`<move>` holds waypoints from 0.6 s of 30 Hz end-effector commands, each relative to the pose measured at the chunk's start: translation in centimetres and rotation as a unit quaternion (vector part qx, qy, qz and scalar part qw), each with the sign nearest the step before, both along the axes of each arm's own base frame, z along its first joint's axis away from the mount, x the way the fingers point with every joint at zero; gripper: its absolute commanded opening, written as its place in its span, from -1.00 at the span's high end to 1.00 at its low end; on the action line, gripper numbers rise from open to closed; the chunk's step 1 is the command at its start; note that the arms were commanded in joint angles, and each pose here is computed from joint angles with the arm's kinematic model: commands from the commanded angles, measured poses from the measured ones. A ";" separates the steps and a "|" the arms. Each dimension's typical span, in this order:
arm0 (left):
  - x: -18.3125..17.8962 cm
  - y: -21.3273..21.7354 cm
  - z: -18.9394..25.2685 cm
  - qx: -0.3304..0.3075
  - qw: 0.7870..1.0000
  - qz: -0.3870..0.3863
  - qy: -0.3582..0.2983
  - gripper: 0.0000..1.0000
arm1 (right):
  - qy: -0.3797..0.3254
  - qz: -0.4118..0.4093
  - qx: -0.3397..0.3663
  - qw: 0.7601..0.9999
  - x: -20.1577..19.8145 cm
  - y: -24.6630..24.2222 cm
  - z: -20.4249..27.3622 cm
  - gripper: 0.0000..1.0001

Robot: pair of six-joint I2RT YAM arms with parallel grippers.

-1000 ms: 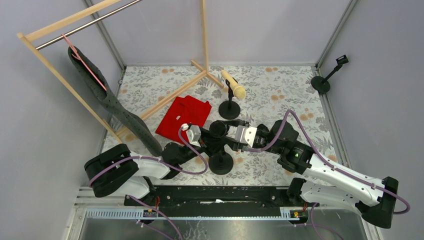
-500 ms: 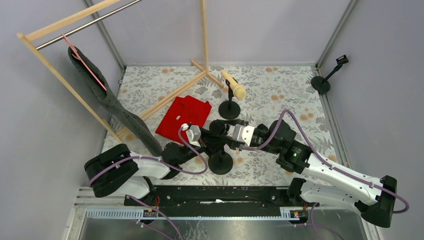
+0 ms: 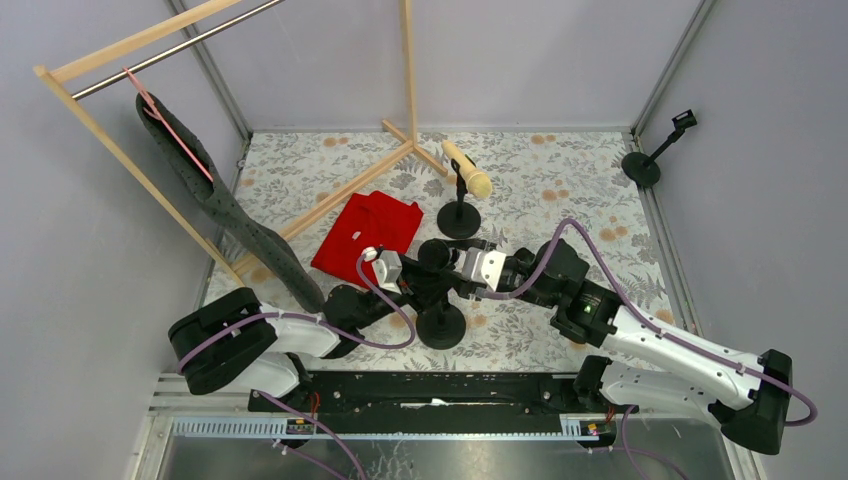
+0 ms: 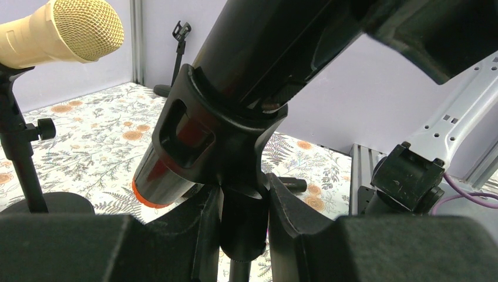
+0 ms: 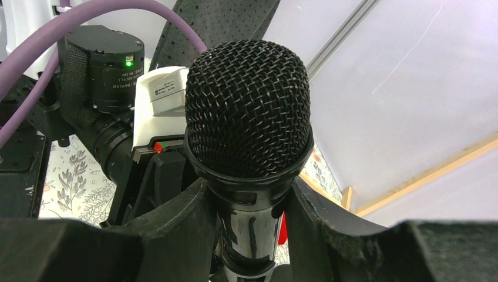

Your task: Attach the microphones to the stand

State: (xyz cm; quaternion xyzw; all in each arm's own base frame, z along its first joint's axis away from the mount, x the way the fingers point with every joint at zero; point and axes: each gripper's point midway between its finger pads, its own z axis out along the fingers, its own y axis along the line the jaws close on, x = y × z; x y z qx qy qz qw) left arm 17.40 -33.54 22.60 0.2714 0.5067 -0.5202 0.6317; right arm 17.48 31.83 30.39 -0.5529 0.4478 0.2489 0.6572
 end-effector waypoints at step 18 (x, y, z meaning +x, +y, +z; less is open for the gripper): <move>-4.5 0.4 4.0 -0.060 0.993 -0.084 -0.057 1.00 | 0.240 -0.069 -0.384 0.889 -3.3 -9.7 -24.3 1.00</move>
